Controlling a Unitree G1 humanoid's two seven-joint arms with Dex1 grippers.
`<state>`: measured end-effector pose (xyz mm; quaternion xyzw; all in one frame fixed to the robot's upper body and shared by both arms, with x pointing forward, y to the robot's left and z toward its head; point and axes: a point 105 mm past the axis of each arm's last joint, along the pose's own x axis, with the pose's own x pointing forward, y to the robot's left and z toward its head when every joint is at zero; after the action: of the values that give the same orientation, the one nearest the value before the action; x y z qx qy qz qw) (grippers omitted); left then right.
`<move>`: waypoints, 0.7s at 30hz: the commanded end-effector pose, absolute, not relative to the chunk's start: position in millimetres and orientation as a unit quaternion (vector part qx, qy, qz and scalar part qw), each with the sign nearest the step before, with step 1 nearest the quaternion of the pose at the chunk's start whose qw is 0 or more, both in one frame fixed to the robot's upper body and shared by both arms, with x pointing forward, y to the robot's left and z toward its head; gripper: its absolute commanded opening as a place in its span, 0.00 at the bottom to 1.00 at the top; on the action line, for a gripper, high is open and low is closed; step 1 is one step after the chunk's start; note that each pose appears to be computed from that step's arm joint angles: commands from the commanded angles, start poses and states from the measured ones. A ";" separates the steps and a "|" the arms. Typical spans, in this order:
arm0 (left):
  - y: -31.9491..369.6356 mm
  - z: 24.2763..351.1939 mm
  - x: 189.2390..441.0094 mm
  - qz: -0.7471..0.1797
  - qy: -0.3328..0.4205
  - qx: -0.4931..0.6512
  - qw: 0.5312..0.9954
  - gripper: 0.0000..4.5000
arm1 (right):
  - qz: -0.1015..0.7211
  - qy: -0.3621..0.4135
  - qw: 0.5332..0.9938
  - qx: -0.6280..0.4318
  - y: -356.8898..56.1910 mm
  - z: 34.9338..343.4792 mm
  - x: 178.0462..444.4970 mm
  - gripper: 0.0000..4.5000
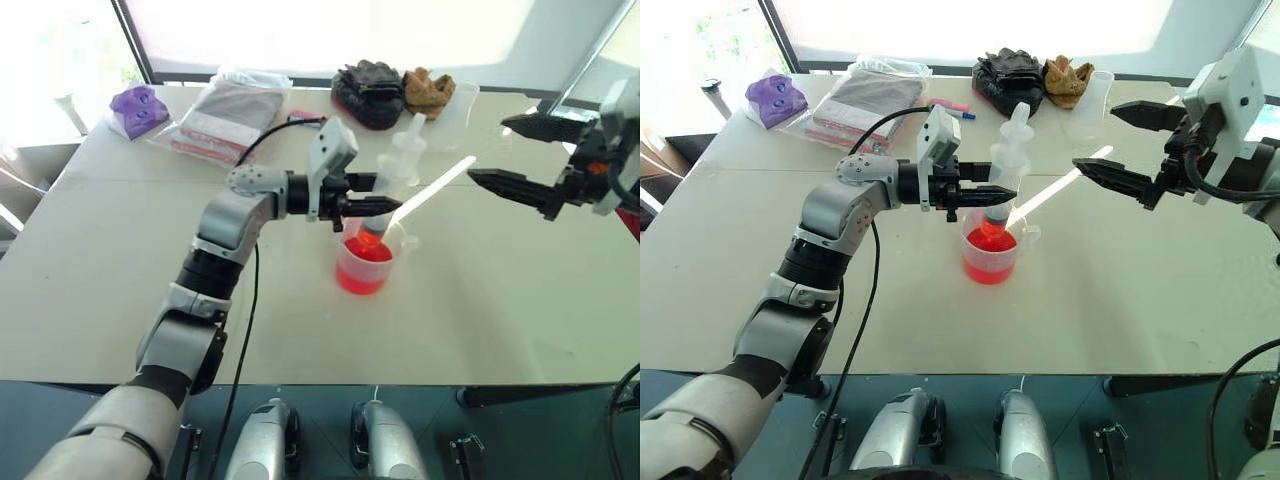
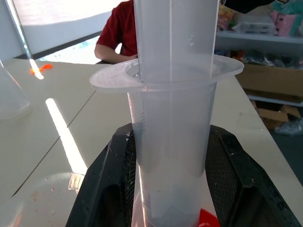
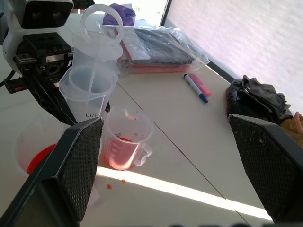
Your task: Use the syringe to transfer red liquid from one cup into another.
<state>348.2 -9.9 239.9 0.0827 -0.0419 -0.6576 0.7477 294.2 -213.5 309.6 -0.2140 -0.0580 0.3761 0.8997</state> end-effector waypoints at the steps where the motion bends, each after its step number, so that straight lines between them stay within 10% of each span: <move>1: -10.1 271.3 344.8 -0.661 -0.084 0.079 0.741 0.35 | 0.369 -0.095 0.896 -0.230 -209.4 324.8 289.9 0.98; 21: 0.3 356.7 398.4 -0.584 -0.165 0.058 0.793 0.35 | 0.351 -0.144 0.896 -0.232 -211.6 341.1 298.5 0.98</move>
<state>400.5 3.4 344.2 0.0385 -0.1360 -0.5885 0.7961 303.3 -211.9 324.2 -0.2179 -0.1072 0.3592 0.9011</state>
